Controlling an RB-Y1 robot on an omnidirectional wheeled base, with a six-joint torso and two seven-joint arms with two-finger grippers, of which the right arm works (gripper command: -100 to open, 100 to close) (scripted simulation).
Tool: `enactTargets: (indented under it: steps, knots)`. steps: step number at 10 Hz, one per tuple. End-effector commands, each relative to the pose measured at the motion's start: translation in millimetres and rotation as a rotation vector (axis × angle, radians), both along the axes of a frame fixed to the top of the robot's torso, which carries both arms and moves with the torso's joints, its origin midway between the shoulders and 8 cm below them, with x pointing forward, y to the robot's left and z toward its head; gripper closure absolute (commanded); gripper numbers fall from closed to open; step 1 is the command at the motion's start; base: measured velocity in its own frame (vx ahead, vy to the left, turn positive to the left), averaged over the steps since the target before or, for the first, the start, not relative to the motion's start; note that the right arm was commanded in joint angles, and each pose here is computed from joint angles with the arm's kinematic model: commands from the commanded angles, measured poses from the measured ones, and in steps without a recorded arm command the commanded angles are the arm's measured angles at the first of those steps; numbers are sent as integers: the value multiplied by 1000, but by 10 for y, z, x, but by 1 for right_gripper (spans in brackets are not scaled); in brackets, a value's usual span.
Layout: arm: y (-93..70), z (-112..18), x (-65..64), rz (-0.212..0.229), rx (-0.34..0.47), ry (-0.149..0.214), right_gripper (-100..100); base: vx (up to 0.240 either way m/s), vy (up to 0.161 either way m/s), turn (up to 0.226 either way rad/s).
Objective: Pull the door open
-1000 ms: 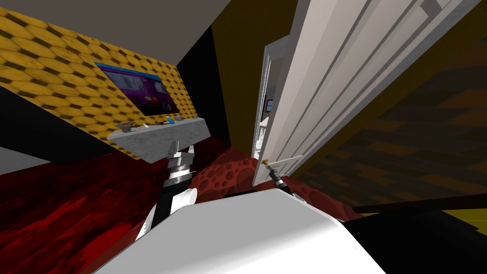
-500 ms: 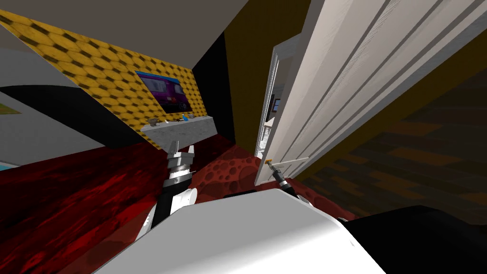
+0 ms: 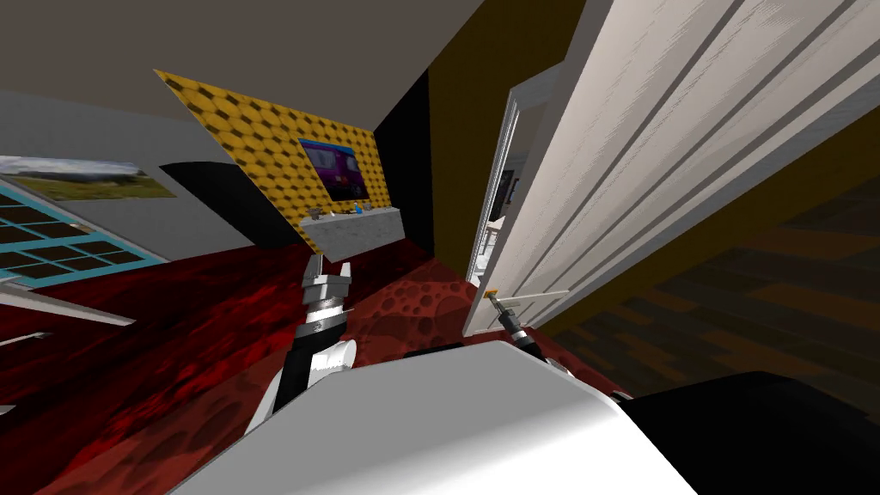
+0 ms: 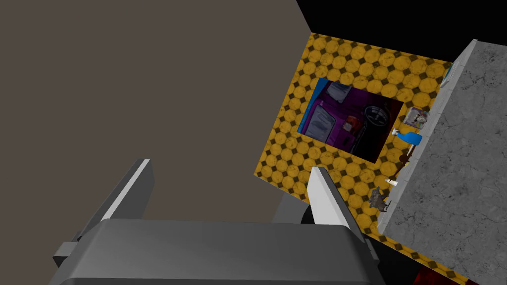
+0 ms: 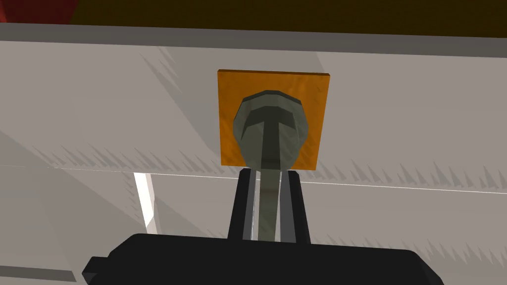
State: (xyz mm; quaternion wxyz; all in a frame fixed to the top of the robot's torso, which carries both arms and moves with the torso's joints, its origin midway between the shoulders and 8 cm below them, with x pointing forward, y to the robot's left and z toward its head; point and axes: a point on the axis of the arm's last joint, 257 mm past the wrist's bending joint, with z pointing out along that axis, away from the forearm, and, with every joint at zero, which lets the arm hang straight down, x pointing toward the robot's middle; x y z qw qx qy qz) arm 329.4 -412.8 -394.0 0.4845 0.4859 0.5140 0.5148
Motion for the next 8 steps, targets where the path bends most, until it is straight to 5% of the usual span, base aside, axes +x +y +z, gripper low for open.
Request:
enactTargets:
  steps: [1,4,5,8]
  knots:
    - [-71,-9,-61,-7,1,2,100,-203,-52,160]
    - [-227,14,-142,-24,-2,0,100,-162,-49,149]
    - [-130,-25,-128,-12,4,4,100,-62,-16,44]
    - [-169,-25,-247,-7,3,4,100,-170,-63,163]
